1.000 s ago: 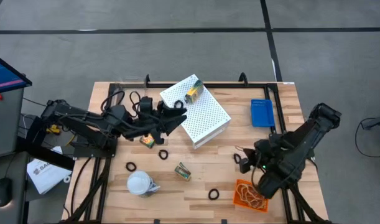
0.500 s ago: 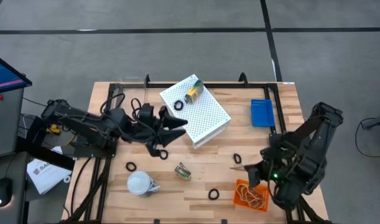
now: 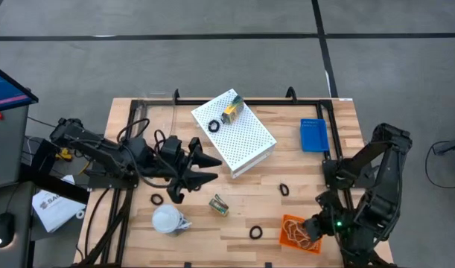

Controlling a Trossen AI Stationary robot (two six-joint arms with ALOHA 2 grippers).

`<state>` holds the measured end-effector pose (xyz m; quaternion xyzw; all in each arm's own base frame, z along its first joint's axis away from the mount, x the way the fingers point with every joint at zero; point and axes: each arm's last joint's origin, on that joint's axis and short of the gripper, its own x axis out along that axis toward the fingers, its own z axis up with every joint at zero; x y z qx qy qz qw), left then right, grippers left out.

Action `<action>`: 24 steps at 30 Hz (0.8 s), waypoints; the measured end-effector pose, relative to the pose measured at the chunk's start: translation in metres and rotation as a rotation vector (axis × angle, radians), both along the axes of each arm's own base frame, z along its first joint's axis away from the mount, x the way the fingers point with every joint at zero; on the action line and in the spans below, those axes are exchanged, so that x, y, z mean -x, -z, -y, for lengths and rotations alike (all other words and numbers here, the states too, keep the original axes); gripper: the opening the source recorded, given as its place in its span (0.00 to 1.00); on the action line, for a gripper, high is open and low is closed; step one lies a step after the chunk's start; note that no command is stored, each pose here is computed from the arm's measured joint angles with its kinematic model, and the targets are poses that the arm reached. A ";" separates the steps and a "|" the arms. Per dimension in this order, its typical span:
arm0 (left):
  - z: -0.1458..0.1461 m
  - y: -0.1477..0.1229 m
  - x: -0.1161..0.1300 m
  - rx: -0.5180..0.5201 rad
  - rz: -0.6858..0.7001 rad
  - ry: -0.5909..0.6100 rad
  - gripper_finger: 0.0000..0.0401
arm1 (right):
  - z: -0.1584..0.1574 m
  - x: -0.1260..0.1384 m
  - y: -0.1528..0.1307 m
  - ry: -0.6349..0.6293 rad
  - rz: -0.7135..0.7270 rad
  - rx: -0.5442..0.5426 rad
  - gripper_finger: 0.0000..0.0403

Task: Pick & Place Office Desk Supplies
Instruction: Put the black rubber band into the orange bin

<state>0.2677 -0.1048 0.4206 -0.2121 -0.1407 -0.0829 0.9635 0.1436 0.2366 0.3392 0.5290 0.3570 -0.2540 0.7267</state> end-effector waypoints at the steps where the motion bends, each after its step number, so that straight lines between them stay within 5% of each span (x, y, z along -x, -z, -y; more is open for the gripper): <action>1: 0.001 0.000 0.001 -0.007 0.000 0.003 0.48 | -0.002 -0.001 0.002 -0.005 -0.009 -0.014 0.00; 16: 0.008 0.005 0.002 -0.053 -0.044 0.016 0.48 | -0.005 0.010 0.067 -0.090 -0.322 -0.040 0.00; 24: 0.008 0.005 0.001 -0.053 -0.044 0.015 0.48 | 0.001 0.006 0.103 -0.063 -0.345 -0.055 0.00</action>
